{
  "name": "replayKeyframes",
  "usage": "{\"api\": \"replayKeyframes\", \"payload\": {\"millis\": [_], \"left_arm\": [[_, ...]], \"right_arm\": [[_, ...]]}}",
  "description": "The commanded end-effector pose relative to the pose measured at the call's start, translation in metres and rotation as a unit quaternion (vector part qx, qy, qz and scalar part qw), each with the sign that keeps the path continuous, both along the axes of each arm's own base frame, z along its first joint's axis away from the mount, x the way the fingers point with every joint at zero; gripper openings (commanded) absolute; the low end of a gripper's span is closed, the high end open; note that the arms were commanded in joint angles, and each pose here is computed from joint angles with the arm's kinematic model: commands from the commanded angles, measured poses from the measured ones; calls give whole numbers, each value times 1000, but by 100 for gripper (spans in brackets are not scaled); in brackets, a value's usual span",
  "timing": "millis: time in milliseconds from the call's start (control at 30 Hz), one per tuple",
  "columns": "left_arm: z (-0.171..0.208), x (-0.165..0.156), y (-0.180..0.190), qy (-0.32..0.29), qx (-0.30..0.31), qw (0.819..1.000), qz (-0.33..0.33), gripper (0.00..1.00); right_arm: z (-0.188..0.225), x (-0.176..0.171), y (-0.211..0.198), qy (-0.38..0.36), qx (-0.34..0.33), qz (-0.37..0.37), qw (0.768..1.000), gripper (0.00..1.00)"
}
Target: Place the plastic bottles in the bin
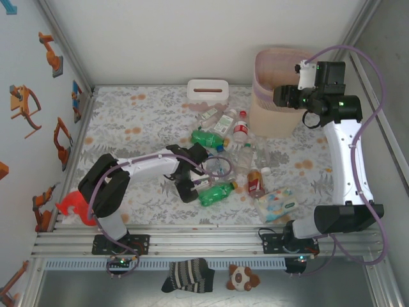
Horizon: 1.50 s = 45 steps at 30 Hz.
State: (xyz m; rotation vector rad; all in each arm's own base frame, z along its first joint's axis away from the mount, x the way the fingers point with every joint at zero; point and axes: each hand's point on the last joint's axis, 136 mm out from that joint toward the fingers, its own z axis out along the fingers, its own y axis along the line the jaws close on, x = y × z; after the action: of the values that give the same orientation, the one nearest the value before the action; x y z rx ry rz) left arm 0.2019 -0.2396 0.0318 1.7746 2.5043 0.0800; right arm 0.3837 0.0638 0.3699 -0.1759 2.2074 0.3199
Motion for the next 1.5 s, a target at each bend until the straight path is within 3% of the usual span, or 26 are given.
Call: {"api": "replayKeyframes", "payload": {"millis": [0, 167, 433, 1000, 1467], "left_arm": [[-5, 1, -11, -7, -28, 999, -30, 97], [-15, -1, -9, -1, -21, 999, -30, 100], [-22, -3, 0, -2, -5, 1000, -23, 85], [3, -10, 14, -6, -6, 1000, -20, 58], [29, -15, 34, -12, -8, 1000, -5, 55]], "right_arm": [[13, -8, 4, -12, 2, 11, 1000, 72], [14, -10, 3, -13, 2, 10, 1000, 72], [14, -8, 5, -12, 5, 11, 1000, 72], [22, -11, 6, -21, 9, 15, 1000, 72], [29, -10, 11, -31, 29, 19, 999, 72]]}}
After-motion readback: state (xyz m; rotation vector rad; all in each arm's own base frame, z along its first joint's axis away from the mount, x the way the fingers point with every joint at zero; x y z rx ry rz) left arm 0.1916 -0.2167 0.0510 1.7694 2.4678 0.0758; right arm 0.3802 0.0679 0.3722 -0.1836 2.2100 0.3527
